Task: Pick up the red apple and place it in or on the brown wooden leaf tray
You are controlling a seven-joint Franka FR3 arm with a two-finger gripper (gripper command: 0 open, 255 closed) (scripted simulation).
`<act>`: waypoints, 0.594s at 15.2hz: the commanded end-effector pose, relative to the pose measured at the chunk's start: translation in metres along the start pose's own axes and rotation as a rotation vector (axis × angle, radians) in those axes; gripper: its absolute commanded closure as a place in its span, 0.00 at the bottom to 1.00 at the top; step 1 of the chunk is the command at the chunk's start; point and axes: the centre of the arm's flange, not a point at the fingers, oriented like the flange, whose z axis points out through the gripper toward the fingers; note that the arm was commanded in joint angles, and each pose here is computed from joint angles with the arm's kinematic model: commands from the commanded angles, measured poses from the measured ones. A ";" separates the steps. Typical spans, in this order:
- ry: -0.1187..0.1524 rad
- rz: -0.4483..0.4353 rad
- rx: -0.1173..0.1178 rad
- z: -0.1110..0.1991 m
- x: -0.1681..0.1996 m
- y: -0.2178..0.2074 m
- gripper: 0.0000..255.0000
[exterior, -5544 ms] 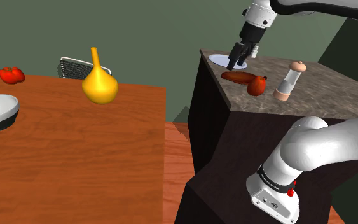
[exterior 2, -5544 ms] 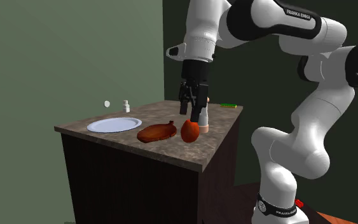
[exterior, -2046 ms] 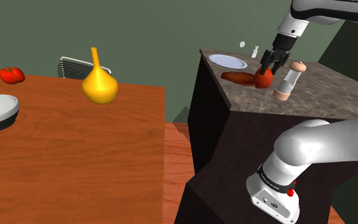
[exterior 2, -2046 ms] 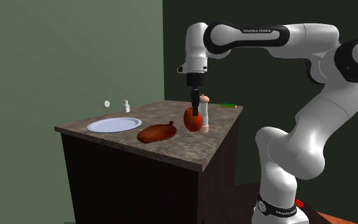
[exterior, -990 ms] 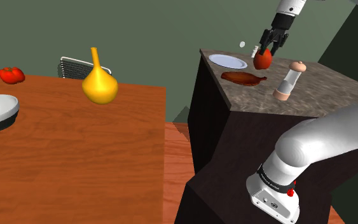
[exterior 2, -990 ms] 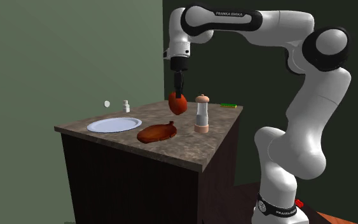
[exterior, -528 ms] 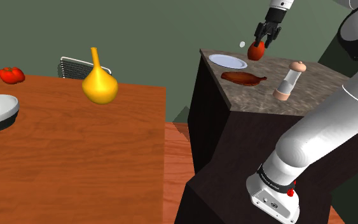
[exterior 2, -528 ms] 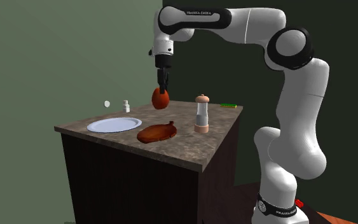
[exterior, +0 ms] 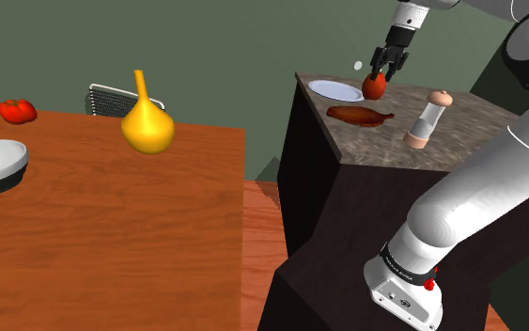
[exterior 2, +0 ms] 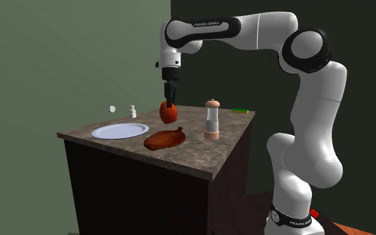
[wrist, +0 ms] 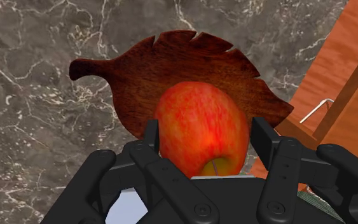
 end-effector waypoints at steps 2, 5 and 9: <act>0.001 0.000 0.000 0.015 0.000 0.002 1.00; 0.001 0.000 0.000 0.031 0.000 0.003 1.00; 0.001 0.000 0.000 0.052 0.000 0.004 1.00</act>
